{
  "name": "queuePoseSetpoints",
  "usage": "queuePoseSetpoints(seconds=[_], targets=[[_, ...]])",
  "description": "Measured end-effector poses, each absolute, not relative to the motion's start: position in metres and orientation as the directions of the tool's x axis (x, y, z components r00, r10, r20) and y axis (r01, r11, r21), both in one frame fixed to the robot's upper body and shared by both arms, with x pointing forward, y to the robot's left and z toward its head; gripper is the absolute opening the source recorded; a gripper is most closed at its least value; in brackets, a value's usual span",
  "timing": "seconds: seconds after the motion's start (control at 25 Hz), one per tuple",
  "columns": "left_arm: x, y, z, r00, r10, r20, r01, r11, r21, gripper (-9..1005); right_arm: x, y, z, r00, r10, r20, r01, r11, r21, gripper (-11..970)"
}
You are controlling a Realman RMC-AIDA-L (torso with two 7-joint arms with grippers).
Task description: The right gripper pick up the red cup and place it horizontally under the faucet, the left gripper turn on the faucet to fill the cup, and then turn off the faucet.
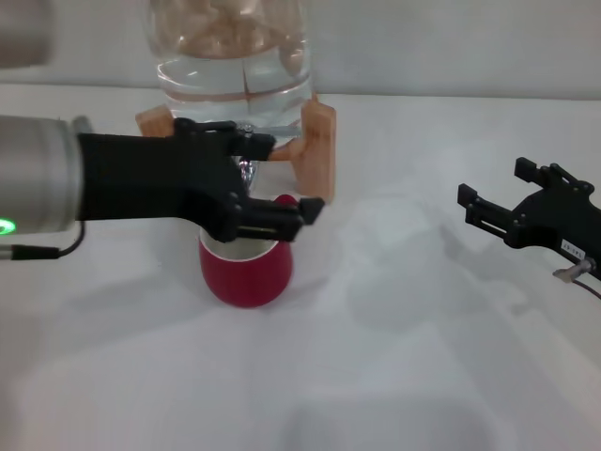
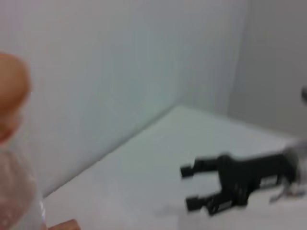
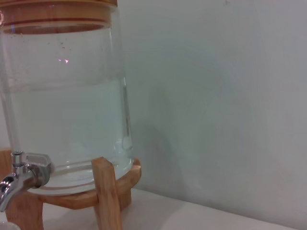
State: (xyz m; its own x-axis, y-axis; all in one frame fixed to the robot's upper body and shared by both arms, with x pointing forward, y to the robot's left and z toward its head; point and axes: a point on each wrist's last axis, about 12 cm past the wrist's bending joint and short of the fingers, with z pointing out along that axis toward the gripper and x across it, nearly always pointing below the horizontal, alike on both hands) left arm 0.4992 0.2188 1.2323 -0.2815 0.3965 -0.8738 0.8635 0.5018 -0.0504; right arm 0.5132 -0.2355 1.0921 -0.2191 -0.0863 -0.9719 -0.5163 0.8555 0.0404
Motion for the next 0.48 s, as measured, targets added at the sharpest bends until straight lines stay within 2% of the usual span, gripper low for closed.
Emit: queuePoseSetpoints(seconds=[0.24,0.48], targets=[[0.502,0.261,1.212,-0.38,0.177,-0.908,0.81,0.537,-0.234,889,0.513,-0.237,1.092,-0.218,-0.085,-0.972,-0.514,0.857,0.04,868],[0.503,0.292,1.169,-0.412,0.032,-0.911,0.756,0.57,-0.322,889,0.513,-0.238,1.092,-0.211,-0.076,-0.974,-0.517,0.855,0.046,868]])
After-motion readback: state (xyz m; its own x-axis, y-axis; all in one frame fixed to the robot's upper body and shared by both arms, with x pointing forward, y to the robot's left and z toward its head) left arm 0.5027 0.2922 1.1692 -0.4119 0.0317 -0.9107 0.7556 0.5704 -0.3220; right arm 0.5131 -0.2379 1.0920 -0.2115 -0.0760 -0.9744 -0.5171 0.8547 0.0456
